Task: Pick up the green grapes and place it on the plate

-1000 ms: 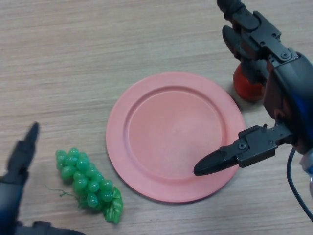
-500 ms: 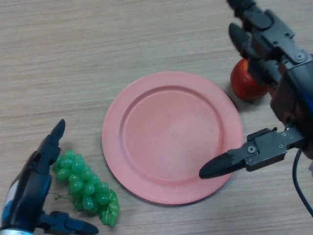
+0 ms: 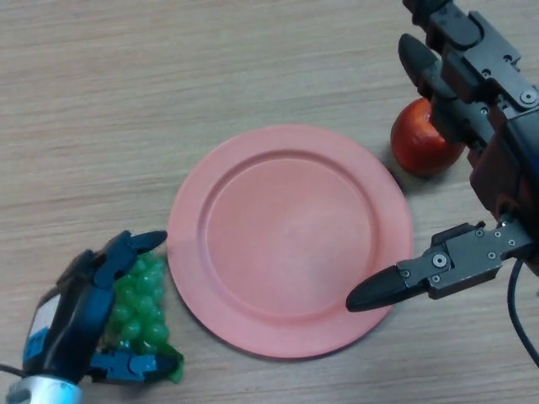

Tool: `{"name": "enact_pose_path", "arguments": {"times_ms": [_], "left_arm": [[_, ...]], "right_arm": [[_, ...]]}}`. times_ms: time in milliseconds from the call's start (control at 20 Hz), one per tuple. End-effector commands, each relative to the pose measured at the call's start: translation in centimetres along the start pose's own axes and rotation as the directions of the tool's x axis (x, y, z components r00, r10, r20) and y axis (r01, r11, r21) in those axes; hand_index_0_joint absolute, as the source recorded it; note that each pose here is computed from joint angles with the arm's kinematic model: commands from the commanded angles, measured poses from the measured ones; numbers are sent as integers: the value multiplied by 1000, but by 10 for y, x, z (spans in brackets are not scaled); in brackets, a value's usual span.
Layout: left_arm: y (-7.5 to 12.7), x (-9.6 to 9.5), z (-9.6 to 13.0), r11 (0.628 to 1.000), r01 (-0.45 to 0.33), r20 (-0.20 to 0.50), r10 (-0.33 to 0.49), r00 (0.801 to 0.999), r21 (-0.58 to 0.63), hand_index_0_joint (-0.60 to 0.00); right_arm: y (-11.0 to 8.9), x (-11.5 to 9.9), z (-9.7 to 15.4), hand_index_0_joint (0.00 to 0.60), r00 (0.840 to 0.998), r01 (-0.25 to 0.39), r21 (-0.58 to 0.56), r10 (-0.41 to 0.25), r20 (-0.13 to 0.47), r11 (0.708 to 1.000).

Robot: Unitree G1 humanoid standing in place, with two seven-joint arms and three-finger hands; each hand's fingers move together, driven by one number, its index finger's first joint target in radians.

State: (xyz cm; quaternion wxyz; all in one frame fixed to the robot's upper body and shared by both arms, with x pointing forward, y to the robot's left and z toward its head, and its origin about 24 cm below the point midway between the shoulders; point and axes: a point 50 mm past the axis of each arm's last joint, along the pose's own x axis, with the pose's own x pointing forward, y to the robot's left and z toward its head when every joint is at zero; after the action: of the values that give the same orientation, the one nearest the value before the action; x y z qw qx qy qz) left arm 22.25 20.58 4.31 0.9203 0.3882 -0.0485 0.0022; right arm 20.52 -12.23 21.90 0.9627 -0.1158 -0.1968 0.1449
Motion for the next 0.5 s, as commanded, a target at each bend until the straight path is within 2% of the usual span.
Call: {"name": "enact_pose_path", "arguments": {"times_ms": [50, 200, 300, 350, 400, 500], "left_arm": [[22, -5, -4, 990, -78, 49, 73, 996, 119, -600], [38, -12, -5, 977, -117, 74, 105, 992, 177, -600], [55, -15, 2, 974, -164, 109, 148, 983, 157, -600], [62, -16, 8, 979, -177, 111, 166, 980, 100, -600], [76, -18, 18, 980, -200, 107, 199, 974, -6, -600], [95, -22, 40, 965, -225, 127, 241, 962, -132, -600]], "right_arm": [[-5, -4, 25, 0, 984, 43, -18, -39, 173, 999], [-5, -4, 25, 0, 984, 41, -15, -38, 171, 999], [-5, -4, 25, 0, 984, 37, -10, -35, 173, 999], [-5, -3, 26, 0, 984, 36, -8, -34, 174, 999], [-5, -3, 26, 0, 984, 35, -5, -34, 175, 999], [-5, -2, 27, 0, 984, 35, -3, -34, 177, 999]]}}
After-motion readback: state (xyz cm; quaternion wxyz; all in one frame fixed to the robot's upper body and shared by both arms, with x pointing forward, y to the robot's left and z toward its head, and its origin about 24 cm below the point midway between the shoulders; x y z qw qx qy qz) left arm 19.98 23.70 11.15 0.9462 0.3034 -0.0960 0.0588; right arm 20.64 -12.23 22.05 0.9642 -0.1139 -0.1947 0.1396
